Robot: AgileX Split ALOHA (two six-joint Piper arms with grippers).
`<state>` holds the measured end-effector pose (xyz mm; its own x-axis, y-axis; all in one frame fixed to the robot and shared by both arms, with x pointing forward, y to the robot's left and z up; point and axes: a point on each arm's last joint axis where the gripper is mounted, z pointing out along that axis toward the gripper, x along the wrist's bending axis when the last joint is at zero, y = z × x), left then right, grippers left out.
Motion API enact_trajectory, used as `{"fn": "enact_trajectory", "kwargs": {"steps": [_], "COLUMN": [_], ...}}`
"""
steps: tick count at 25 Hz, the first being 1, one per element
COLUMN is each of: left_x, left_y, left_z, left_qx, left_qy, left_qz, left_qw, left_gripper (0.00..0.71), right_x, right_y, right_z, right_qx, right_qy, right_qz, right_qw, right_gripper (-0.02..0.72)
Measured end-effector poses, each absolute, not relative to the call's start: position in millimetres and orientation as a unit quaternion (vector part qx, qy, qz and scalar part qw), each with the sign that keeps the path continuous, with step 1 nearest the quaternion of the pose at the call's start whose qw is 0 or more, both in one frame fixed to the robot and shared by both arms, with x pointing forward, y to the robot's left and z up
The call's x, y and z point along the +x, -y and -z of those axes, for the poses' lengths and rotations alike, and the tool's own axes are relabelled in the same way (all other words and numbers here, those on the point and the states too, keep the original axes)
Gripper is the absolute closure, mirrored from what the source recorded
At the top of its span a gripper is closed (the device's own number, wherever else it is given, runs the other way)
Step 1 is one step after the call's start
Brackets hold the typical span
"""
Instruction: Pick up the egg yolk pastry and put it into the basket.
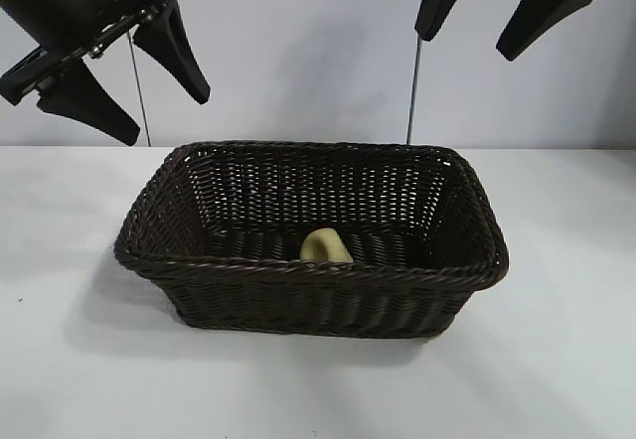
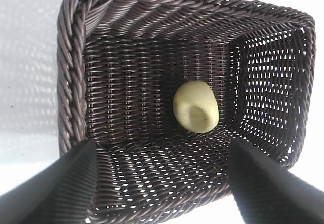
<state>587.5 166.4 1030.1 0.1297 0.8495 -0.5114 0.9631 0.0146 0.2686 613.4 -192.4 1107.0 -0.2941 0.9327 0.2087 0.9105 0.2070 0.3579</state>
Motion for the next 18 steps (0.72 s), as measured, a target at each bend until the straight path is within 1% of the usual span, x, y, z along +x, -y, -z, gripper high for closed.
{"fn": "enact_trajectory", "kwargs": {"steps": [12, 14, 18], "left_x": [588, 588, 589], "left_y": [-166, -166, -167], "left_z": [-1030, -1030, -1030], "left_qx": [0.695, 0.695, 0.693], "left_qy": [-0.652, -0.652, -0.653], "left_qz": [0.099, 0.099, 0.095], "left_qw": [0.286, 0.287, 0.290], "left_gripper": [0.184, 0.184, 0.184], "right_x": [614, 613, 608], "right_y": [194, 194, 195], "right_z": [-1106, -1102, -1082], "right_qx": [0.593, 0.595, 0.601], "right_qy": [-0.778, -0.779, -0.781], "right_qz": [-0.204, -0.198, -0.171], "right_qw": [0.033, 0.027, 0.005], "right_gripper": [0.113, 0.113, 0.113]}}
